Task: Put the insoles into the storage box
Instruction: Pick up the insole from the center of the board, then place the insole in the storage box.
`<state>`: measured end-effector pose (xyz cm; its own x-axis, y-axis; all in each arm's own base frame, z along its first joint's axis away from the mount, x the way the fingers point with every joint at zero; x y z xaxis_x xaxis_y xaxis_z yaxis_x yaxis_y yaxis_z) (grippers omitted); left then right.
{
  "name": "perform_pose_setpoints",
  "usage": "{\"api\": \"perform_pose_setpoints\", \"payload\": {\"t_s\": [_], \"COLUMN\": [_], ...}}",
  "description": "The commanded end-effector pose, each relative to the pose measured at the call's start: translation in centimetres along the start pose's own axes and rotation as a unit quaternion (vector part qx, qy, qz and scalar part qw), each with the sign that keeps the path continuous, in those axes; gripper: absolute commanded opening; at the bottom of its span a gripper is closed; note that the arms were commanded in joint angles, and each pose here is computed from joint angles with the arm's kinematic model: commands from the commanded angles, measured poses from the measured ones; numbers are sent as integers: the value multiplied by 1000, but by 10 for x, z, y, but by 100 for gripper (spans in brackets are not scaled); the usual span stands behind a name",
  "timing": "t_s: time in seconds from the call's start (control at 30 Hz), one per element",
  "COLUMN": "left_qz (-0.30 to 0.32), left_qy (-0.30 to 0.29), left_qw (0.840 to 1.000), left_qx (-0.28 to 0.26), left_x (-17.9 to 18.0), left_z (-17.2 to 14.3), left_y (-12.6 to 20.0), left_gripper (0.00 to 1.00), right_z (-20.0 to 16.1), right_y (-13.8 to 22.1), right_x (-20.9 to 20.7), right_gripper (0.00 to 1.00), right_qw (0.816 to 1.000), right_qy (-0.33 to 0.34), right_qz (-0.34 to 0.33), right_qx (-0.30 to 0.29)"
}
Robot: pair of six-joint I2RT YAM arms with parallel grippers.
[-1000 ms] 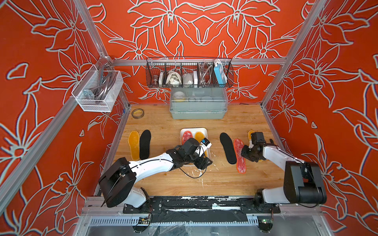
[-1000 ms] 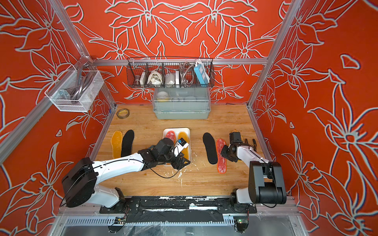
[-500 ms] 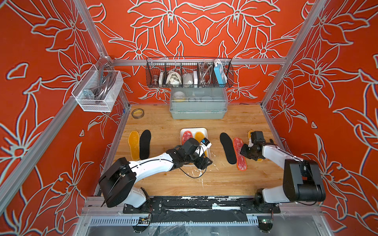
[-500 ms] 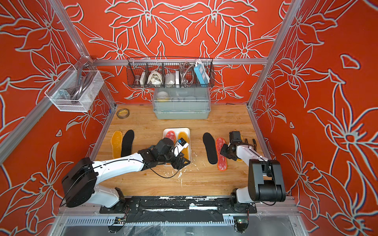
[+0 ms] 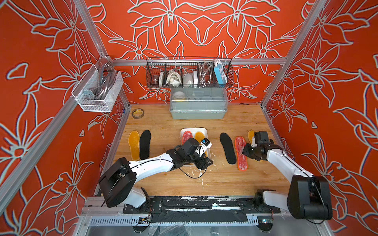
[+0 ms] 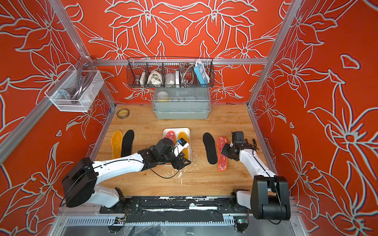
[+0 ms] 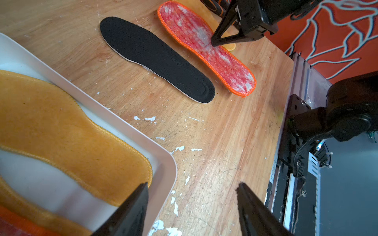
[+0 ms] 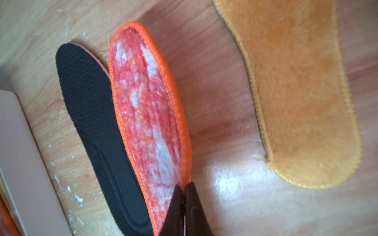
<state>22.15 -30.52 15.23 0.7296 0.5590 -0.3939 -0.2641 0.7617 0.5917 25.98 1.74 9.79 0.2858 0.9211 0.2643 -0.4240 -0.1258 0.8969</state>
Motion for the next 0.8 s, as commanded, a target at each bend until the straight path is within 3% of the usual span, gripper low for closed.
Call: {"api": "perform_pose_setpoints", "payload": {"t_s": [0.0, 0.17, 0.37, 0.5, 0.63, 0.77], "left_qz": [-15, -2, 26, 127, 225, 219], "left_qy": [-17, -15, 65, 121, 190, 209], "left_qw": [999, 999, 991, 975, 945, 942], "left_qx": [-23, -42, -111, -139, -143, -146], "left_x": [-7, -4, 32, 75, 115, 123], "left_z": [4, 13, 27, 22, -1, -17], "left_y": [9, 22, 60, 88, 112, 117], "left_gripper": [69, 69, 67, 65, 62, 63], "right_z": [0, 6, 10, 7, 5, 5], "right_y": [18, 45, 62, 58, 49, 39], "right_x": [6, 19, 53, 94, 137, 166], "right_gripper": [0, 0, 0, 0, 0, 0], "right_qw": [1000, 999, 992, 986, 977, 973], "right_qy": [2, 10, 17, 37, 43, 50], "right_qz": [16, 48, 118, 163, 210, 224], "right_qx": [6, -9, -26, -16, -3, 7]}}
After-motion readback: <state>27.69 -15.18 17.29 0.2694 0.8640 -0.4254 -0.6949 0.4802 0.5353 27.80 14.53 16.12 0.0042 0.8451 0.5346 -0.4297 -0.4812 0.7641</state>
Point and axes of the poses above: each gripper's point midway between its finger pads, its own y axis back along the fingers, its own x axis along the line the jaws close on, z = x × y, the point moved 4 cm from there along y, back along the fingers, and after that the axes turned 4 degrees about y, right-handed, at the moved point
